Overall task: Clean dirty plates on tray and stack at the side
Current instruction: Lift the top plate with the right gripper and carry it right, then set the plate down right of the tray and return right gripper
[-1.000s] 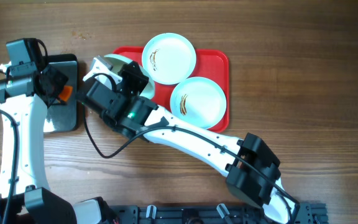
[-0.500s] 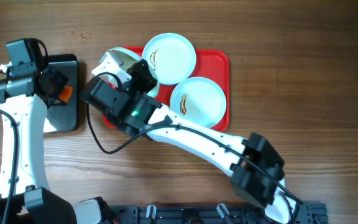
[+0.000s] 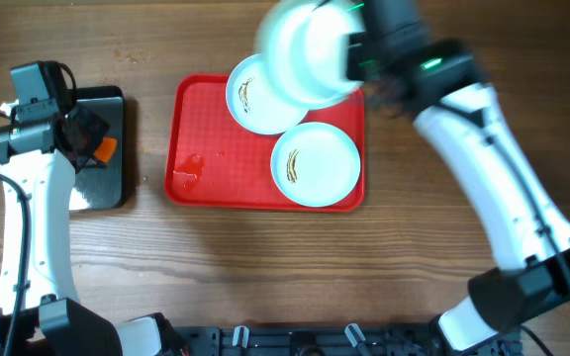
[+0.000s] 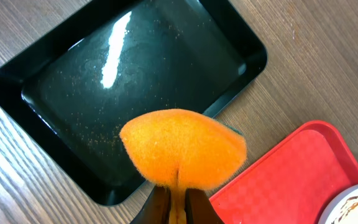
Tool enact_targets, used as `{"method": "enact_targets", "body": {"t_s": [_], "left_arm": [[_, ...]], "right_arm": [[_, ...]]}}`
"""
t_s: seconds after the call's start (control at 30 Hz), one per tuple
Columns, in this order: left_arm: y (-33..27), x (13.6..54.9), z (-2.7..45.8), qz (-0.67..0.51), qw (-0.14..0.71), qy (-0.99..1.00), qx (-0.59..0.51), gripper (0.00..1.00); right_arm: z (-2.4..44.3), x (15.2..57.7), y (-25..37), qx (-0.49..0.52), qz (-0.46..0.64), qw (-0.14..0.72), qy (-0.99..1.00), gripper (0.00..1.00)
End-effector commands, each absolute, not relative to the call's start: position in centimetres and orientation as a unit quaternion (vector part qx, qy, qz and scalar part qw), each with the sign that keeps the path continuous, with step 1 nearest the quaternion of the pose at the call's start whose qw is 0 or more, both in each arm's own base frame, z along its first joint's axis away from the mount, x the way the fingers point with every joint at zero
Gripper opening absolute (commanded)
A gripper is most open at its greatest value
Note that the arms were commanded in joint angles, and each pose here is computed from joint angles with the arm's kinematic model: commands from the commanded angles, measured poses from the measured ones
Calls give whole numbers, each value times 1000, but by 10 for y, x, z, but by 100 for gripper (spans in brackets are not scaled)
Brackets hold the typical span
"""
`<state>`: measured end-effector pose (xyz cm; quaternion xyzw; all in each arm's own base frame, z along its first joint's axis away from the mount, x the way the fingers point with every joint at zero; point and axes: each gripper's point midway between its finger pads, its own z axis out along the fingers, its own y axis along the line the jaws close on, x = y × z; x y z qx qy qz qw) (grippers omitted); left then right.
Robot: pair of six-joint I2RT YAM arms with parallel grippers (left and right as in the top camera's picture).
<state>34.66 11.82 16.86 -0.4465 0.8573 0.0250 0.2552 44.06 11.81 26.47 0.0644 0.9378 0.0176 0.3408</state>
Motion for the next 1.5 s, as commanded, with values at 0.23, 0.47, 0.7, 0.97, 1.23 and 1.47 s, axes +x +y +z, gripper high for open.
{"method": "enact_targets", "body": {"t_s": [0.23, 0.47, 0.7, 0.97, 1.23, 1.47], "left_arm": [[116, 350, 174, 16, 262, 855, -447, 4], [116, 351, 174, 15, 264, 854, -447, 4], [116, 352, 174, 15, 265, 854, -447, 4], [116, 353, 175, 14, 269, 853, -447, 4], [105, 360, 174, -20, 266, 858, -439, 4], [105, 360, 174, -20, 265, 858, -439, 4]], "right_arm": [[154, 436, -52, 310, 7, 241, 920, 4], [92, 409, -101, 364, 13, 210, 908, 6], [77, 403, -95, 338, 28, 199, 919, 23], [143, 440, 18, 158, 330, 227, 902, 44], [183, 450, 123, -28, 246, 267, 932, 100], [159, 461, 159, -71, 137, 256, 954, 100]]}}
